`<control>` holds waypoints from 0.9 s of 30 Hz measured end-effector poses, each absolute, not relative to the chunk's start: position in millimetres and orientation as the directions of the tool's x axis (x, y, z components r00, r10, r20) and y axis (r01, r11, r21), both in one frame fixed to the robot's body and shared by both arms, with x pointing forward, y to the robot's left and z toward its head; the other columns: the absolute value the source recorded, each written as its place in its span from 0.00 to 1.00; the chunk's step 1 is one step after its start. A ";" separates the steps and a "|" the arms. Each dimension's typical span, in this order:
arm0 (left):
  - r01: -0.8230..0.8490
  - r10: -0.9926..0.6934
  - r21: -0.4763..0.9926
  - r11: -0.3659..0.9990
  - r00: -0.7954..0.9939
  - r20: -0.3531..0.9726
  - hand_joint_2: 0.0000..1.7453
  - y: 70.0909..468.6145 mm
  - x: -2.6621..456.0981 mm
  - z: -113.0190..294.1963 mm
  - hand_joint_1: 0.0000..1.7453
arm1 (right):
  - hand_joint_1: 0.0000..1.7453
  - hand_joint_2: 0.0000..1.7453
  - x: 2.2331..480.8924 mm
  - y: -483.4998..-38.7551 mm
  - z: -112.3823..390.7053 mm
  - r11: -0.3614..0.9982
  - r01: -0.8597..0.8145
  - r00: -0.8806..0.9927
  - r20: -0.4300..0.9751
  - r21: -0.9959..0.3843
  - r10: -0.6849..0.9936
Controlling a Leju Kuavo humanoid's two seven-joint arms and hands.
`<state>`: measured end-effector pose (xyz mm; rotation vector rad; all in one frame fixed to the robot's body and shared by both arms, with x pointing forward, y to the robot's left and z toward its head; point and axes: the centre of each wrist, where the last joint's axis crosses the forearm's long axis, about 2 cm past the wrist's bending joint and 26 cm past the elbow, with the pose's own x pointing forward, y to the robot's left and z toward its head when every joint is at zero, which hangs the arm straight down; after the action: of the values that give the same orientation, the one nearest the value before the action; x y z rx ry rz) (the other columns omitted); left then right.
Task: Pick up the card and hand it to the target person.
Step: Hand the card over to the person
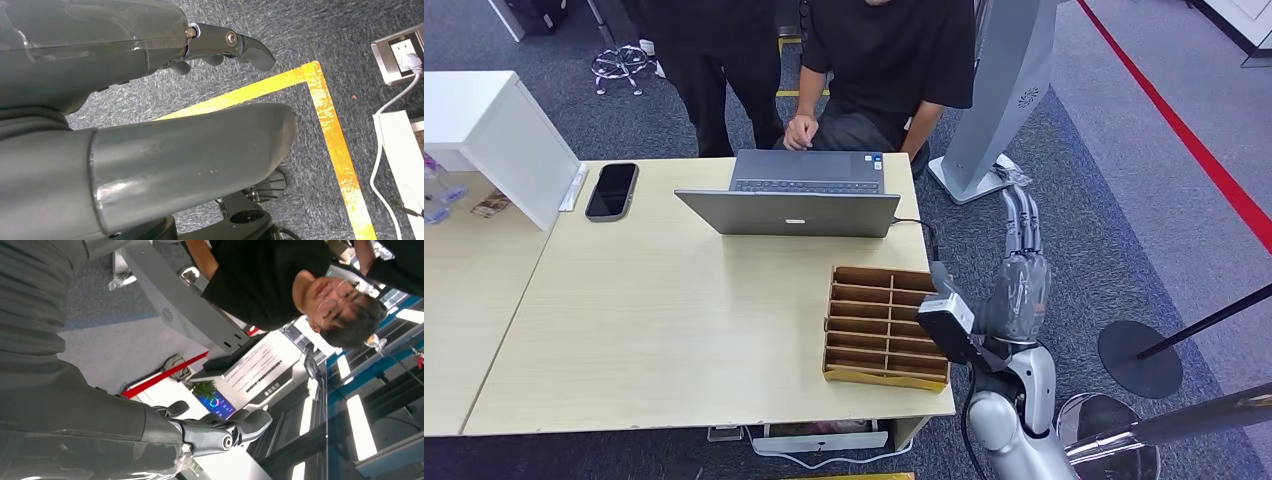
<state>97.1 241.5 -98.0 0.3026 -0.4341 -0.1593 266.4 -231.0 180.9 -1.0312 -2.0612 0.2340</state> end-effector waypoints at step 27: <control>0.049 -0.180 0.328 0.943 0.906 0.382 0.00 246.7 89.6 -100.0 0.00 | 0.00 1.00 249.8 -202.3 165.8 0.699 0.494 -0.344 0.622 -0.517 0.703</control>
<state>89.6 246.7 -100.0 0.3189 -0.4213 -0.1200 249.8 -202.3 165.8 -0.9178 -2.0168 0.2967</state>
